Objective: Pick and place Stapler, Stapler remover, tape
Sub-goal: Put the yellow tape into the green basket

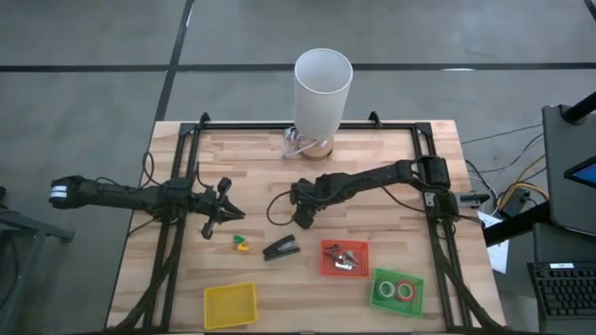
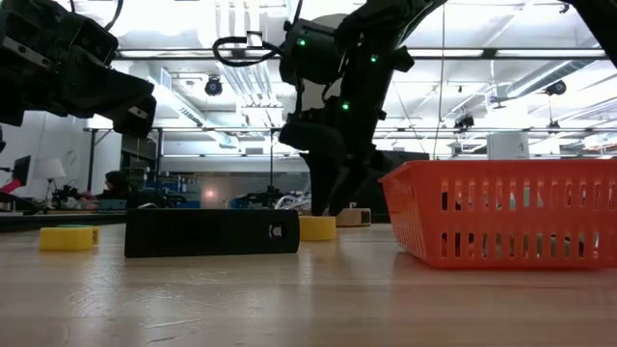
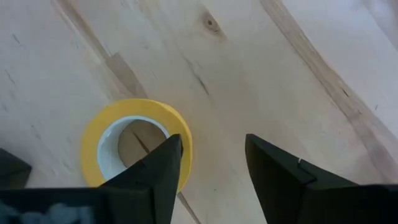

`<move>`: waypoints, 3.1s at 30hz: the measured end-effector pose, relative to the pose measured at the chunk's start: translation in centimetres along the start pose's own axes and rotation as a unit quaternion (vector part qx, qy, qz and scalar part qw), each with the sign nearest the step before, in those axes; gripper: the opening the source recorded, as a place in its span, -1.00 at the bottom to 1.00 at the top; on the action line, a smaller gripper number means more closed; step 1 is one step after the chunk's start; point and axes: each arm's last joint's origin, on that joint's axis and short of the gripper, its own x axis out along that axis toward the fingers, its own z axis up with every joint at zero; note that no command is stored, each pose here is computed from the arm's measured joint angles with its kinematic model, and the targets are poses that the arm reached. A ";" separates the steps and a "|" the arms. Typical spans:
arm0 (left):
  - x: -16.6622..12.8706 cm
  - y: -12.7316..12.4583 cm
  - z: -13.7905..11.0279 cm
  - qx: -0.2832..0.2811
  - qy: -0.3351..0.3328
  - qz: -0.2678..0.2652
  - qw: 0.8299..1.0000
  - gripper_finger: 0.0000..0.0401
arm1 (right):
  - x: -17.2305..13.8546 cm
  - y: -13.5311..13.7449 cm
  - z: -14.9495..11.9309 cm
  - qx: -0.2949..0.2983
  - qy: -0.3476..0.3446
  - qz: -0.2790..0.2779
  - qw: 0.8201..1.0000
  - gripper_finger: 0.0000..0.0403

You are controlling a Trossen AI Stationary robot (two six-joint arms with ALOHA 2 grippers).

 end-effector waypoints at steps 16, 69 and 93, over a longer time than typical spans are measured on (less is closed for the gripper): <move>0.0 0.0 0.0 0.000 0.000 0.000 1.000 -0.80 | -0.8 1.3 -0.4 0.000 -0.017 0.019 1.000 -0.20; 0.0 0.0 0.0 0.000 0.001 0.000 1.000 -0.80 | -14.1 4.2 -10.9 -0.019 0.028 -0.063 0.997 -0.77; 0.0 0.0 -0.1 -0.001 0.004 0.000 1.000 -0.80 | -21.5 5.4 -30.5 0.026 0.086 -0.022 0.996 -0.74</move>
